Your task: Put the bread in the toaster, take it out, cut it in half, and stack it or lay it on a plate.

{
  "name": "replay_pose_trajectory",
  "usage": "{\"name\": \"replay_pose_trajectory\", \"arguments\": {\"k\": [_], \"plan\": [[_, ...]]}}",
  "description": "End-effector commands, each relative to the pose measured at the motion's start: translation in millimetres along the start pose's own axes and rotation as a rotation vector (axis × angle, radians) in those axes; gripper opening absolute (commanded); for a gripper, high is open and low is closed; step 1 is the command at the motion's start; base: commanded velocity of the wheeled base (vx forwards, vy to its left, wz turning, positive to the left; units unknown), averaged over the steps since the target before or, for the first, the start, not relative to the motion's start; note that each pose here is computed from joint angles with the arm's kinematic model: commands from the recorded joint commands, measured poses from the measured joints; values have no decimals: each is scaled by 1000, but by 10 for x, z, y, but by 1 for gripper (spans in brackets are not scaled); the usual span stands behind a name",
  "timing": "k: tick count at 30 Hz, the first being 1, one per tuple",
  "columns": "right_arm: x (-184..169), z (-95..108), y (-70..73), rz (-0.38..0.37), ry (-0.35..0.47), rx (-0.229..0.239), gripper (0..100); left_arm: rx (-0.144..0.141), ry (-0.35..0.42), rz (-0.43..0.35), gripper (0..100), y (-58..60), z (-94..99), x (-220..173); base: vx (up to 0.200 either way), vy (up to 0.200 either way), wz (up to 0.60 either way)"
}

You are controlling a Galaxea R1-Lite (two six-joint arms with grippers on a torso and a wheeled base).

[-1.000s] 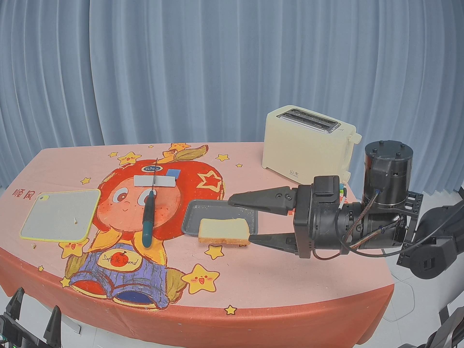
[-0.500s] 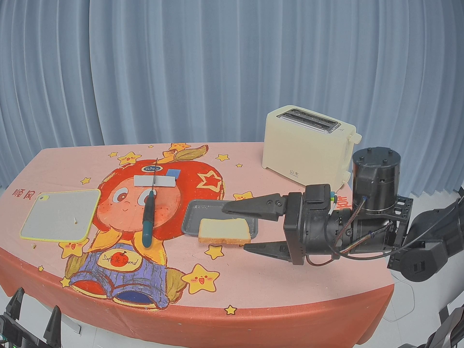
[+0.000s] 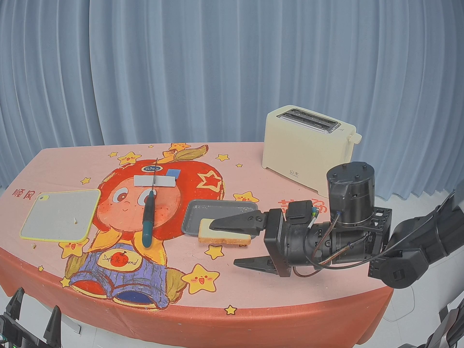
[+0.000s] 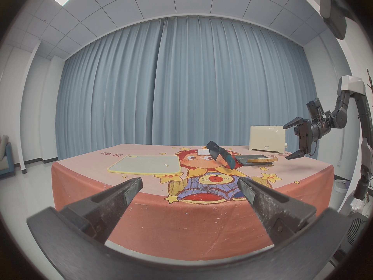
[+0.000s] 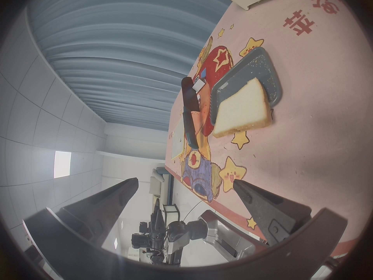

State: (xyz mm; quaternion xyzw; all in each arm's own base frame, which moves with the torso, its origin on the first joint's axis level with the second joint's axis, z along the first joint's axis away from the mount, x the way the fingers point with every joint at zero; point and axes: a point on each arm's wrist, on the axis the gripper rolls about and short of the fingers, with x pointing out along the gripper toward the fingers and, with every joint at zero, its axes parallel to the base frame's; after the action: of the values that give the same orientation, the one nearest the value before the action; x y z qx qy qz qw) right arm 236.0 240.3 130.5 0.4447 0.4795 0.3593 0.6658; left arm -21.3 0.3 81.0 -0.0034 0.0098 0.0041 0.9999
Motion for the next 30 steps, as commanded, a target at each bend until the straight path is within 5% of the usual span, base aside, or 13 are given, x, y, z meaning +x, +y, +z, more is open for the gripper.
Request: {"name": "replay_pose_trajectory", "arguments": {"k": [1,30], "plan": [[91,10,-62,-14,7,9,100,0,17,0,100,0,-49,13,0,0,0],[235,122,-176,13,-21,64,100,0,17,1,100,0,-49,13,0,0,0]]}}
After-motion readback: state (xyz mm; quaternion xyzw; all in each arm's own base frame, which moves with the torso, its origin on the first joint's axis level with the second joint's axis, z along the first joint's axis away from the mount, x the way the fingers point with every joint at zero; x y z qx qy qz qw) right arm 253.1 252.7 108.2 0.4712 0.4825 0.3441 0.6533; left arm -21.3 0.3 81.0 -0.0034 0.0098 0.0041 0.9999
